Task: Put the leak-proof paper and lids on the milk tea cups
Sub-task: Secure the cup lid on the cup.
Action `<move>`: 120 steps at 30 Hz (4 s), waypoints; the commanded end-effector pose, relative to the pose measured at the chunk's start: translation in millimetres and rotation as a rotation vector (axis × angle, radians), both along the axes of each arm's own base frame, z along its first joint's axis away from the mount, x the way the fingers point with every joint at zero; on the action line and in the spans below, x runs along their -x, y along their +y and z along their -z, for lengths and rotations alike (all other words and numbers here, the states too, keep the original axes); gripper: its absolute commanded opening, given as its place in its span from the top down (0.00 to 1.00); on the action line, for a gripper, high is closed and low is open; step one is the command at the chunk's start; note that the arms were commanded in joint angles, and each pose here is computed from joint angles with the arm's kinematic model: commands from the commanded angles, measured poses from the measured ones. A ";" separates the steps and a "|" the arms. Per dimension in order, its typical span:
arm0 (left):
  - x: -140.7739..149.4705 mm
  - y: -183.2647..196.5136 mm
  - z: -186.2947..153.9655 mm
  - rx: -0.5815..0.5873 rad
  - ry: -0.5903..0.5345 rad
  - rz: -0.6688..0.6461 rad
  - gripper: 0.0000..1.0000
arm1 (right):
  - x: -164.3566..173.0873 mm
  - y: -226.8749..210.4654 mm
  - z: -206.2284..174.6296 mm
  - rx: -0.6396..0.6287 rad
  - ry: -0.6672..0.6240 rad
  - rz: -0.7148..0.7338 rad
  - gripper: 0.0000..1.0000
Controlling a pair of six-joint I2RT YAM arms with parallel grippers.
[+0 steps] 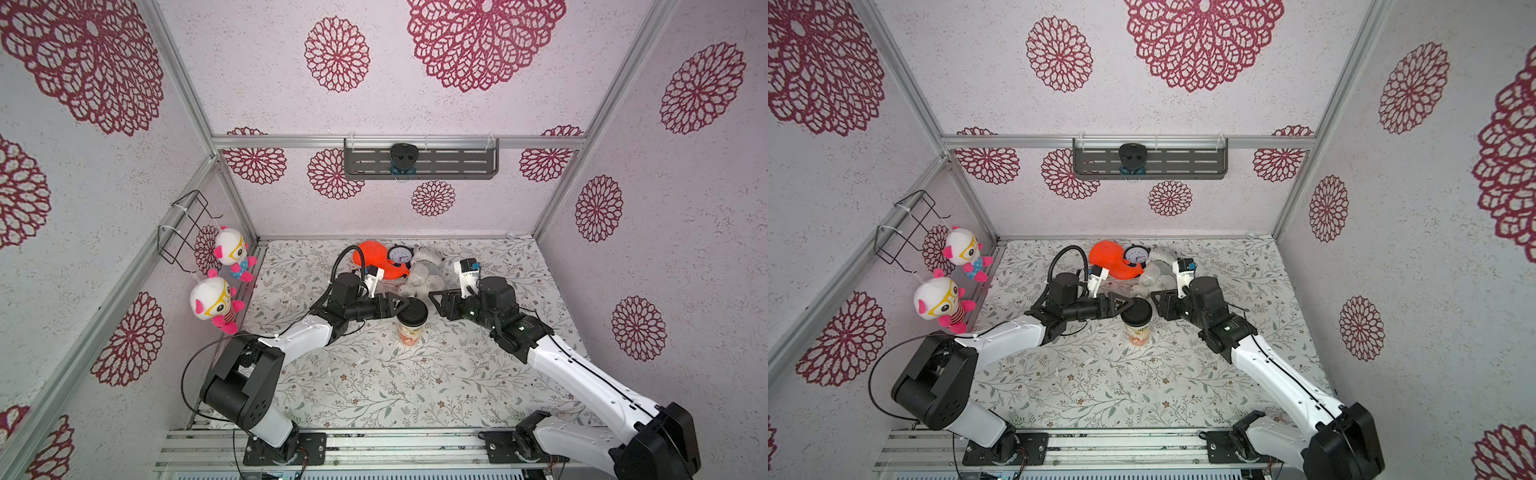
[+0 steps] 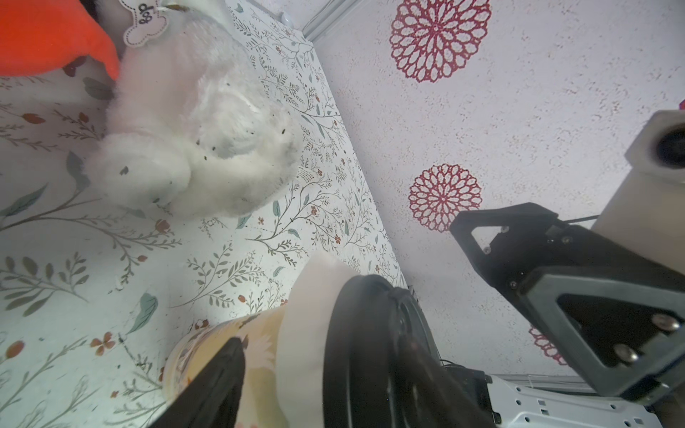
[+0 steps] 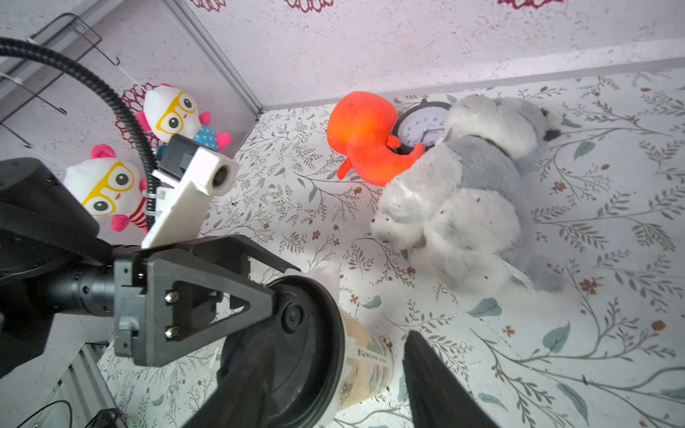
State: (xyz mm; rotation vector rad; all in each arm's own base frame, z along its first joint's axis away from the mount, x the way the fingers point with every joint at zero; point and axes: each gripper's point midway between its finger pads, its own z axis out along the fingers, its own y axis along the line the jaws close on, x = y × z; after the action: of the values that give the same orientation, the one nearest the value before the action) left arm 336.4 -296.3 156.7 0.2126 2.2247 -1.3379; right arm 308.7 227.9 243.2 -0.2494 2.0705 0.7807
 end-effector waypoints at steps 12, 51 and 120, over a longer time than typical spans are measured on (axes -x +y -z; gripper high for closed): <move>42.3 24.2 90.2 -0.215 0.292 -0.020 0.33 | 6.7 24.3 62.0 0.060 0.122 -0.080 0.33; 11.9 21.5 -5.5 0.099 0.092 -0.078 0.33 | 34.5 -4.2 146.5 0.126 0.238 -0.022 0.56; 27.4 32.0 -43.4 -0.063 -0.078 -0.145 0.04 | 49.3 -25.6 204.3 0.483 0.211 0.049 0.63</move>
State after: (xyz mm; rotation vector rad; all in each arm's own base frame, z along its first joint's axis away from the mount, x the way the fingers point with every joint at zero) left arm 306.2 -258.4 190.0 0.0692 2.2126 -1.1645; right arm 312.4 256.2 181.0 -0.2054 1.9683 0.6636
